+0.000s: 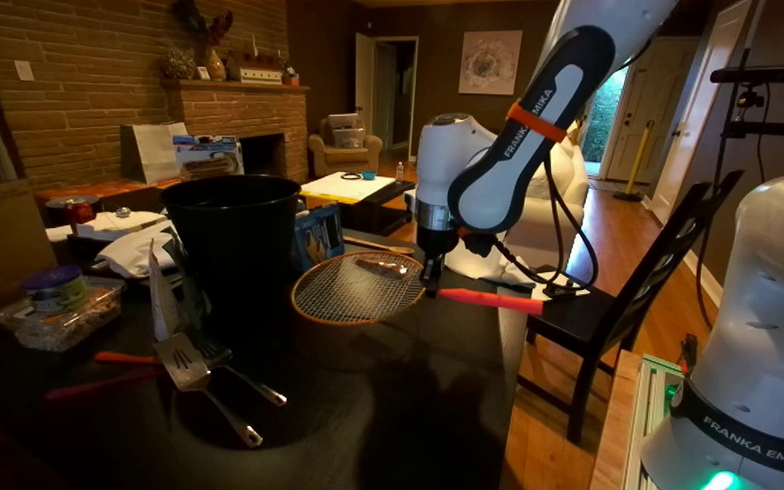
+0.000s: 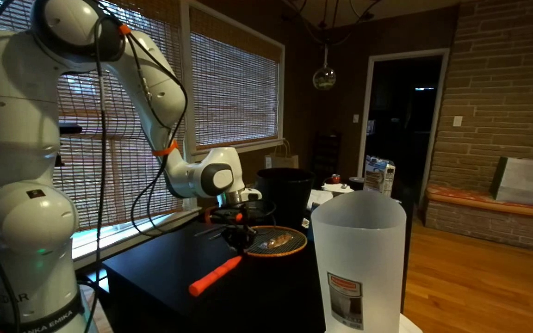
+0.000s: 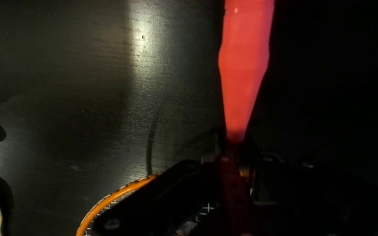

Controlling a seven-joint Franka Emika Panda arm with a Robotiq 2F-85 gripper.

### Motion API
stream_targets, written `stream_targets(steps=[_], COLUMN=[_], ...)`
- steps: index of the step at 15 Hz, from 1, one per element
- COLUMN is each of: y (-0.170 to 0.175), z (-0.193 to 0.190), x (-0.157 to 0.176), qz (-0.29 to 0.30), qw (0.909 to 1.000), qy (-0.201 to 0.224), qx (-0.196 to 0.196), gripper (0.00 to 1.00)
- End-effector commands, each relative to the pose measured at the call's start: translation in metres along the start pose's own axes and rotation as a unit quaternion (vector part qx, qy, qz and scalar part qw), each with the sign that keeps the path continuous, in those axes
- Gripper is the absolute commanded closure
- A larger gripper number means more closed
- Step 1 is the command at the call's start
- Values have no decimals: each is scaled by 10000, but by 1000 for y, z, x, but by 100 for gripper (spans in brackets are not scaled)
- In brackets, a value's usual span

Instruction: Put the packet on the tennis racket then use the racket to put the packet in the black bin.

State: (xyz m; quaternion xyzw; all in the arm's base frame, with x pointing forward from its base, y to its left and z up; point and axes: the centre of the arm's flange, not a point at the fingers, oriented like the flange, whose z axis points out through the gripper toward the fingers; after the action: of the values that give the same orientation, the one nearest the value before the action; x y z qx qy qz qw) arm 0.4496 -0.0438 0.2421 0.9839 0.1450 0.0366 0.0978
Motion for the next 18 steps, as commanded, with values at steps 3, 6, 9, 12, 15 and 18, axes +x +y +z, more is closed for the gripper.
stream_targets(steps=[3,6,9,12,15,18], y=[10,16,24,32,28,28], z=[-55,-77,-103,-124,-114,-115], x=[-5,-7,-8,-1,0,0], qz=[135,194,282,146,180,172], qw=[9999,9997,9993,9990,9988,9989], qy=[32,86,198,357,364,353], qx=[2,-83,-159,-220,-270,-271], gripper=[97,97,97,97,89,89])
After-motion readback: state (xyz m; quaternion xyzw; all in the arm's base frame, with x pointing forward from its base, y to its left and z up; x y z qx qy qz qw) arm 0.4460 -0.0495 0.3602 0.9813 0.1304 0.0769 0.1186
